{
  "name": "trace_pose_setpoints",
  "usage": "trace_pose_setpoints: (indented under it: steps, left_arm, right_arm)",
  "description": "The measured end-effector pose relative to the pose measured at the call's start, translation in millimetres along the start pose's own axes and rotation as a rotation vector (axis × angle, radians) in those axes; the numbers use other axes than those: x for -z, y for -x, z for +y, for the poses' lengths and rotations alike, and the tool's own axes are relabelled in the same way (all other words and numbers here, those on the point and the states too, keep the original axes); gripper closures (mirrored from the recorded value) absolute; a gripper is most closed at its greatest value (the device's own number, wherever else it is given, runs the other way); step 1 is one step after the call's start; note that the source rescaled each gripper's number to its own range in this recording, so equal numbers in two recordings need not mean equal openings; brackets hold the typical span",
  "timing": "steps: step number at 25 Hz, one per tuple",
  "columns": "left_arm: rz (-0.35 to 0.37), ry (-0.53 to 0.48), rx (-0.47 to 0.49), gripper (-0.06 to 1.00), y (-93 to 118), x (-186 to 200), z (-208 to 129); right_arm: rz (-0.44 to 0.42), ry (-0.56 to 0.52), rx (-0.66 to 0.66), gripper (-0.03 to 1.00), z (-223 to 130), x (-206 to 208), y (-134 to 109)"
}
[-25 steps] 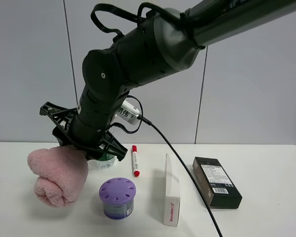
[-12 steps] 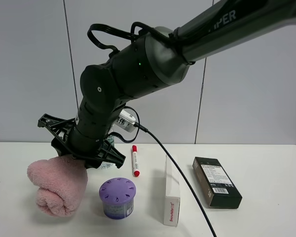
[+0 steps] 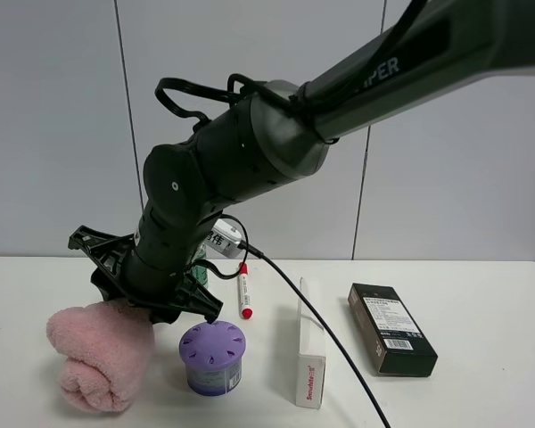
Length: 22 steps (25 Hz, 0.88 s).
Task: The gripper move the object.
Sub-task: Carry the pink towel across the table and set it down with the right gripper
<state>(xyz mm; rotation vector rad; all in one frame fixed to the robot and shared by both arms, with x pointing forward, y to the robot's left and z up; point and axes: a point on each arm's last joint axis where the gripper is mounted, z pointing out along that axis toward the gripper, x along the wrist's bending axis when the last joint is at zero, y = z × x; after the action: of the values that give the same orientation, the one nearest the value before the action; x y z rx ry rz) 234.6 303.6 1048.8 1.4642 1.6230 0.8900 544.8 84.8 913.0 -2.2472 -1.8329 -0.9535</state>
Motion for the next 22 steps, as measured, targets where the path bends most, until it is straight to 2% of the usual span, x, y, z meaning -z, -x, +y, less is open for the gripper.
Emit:
trace_pose_setpoints:
  steps: [4, 10, 22]
  left_arm:
    - [0.0, 0.0, 0.001, -0.06, 0.0, 0.0, 0.0]
    - [0.0, 0.0, 0.001, -0.06, 0.0, 0.0, 0.0]
    - [0.0, 0.0, 0.0, -0.06, 0.0, 0.0, 0.0]
  right_arm:
    - [0.021, 0.007, 0.015, 0.97, -0.1, -2.8, -0.7]
    - [0.032, 0.014, 0.119, 0.97, 0.3, -2.8, -1.8]
    - [0.014, 0.006, 0.12, 0.97, -0.3, -2.8, -0.2]
